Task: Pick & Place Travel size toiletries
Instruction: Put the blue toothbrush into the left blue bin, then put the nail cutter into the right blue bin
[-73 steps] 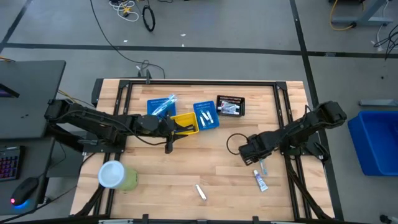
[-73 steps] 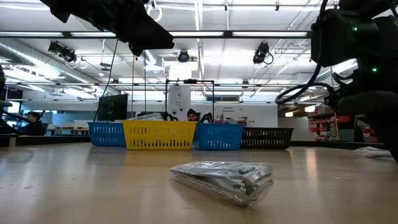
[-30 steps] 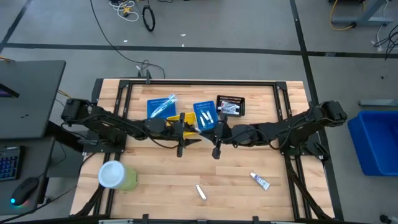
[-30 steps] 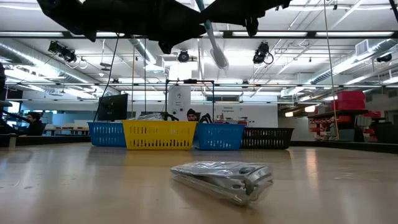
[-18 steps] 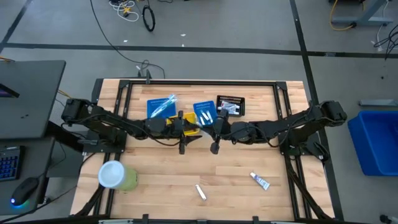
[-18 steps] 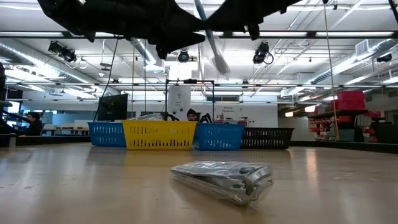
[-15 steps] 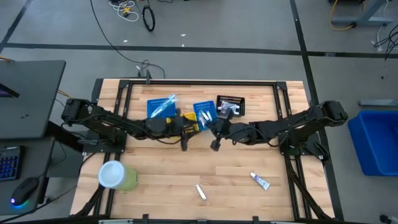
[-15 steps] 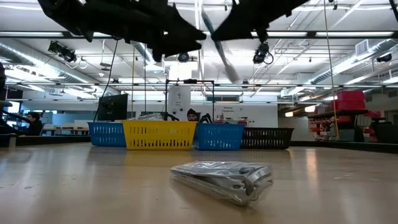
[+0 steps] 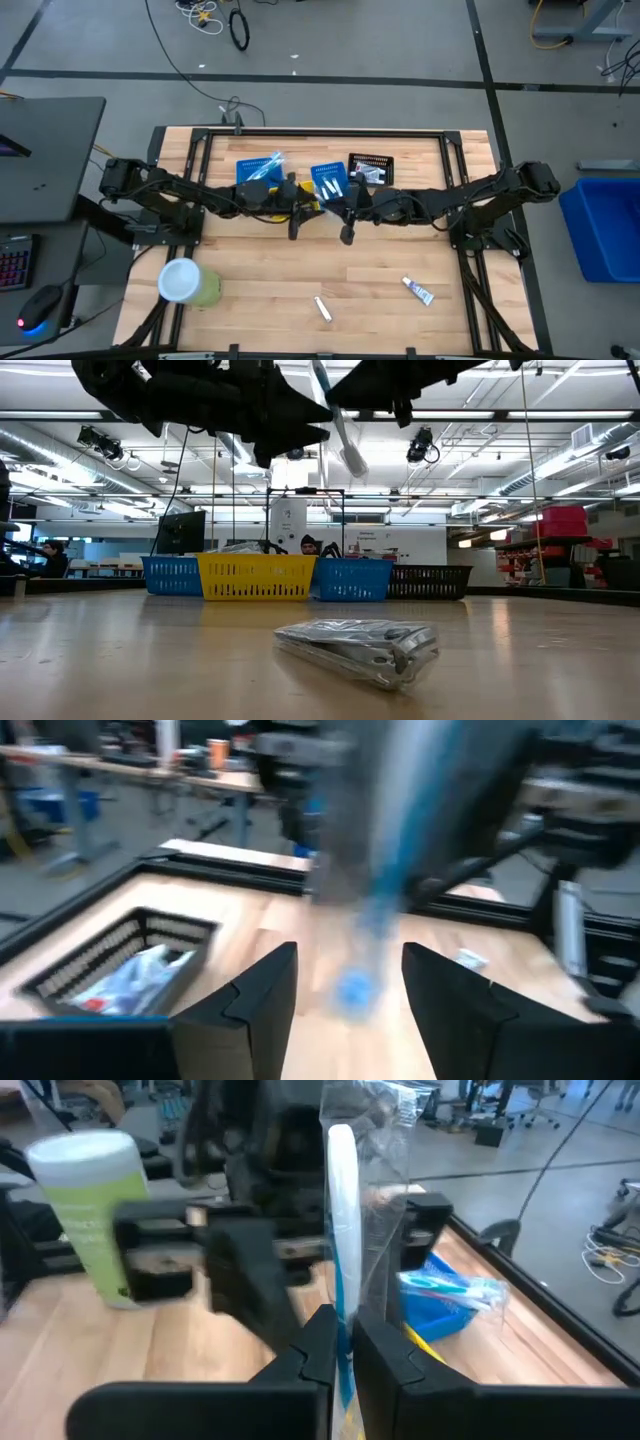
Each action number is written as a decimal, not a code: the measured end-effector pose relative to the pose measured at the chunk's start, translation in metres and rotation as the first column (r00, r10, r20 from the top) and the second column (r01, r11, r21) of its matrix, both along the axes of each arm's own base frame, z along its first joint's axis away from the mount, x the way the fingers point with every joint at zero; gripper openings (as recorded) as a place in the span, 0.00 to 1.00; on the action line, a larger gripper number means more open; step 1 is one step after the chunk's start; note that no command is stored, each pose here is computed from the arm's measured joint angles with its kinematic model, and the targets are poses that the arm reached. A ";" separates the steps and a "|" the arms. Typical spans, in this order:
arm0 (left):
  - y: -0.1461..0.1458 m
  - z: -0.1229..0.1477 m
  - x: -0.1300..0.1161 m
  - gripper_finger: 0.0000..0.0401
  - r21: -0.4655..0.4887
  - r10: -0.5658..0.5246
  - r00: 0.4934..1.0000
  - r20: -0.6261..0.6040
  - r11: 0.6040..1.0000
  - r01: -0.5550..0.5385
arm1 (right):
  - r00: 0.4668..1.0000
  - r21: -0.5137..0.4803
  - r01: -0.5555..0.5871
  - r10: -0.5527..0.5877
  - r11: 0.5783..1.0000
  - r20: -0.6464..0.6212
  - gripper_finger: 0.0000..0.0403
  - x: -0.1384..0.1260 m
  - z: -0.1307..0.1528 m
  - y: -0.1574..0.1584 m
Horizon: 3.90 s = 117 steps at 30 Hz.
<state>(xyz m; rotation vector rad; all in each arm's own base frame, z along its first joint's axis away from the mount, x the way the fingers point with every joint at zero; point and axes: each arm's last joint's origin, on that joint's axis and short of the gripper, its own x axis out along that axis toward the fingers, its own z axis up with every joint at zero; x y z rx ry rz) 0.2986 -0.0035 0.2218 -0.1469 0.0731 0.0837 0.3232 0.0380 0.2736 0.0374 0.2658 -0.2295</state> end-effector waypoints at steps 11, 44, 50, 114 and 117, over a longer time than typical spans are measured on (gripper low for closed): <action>-0.001 0.004 0.000 0.51 0.022 -0.031 0.999 0.044 0.999 0.030 | 0.996 0.009 -0.084 0.084 0.996 0.020 0.06 0.004 0.000 -0.007; 0.002 -0.004 0.000 0.07 0.014 -0.023 0.999 -0.046 1.000 0.024 | 1.000 -0.105 -0.018 0.016 0.994 -0.021 0.29 0.002 -0.007 -0.010; 0.021 0.009 -0.020 0.06 0.050 0.137 0.980 -0.145 0.990 -0.131 | 1.000 -0.083 0.004 -0.006 0.997 -0.023 0.36 -0.005 -0.002 -0.006; 0.058 0.048 -0.088 0.28 0.019 0.291 0.744 -0.602 0.936 -0.351 | 0.991 -0.057 0.063 -0.069 0.996 -0.116 0.33 -0.013 -0.008 -0.005; 0.039 0.047 -0.074 0.27 0.038 0.220 0.790 -0.572 0.970 -0.242 | 0.990 -0.044 0.069 -0.074 0.997 -0.124 0.33 -0.013 -0.009 -0.005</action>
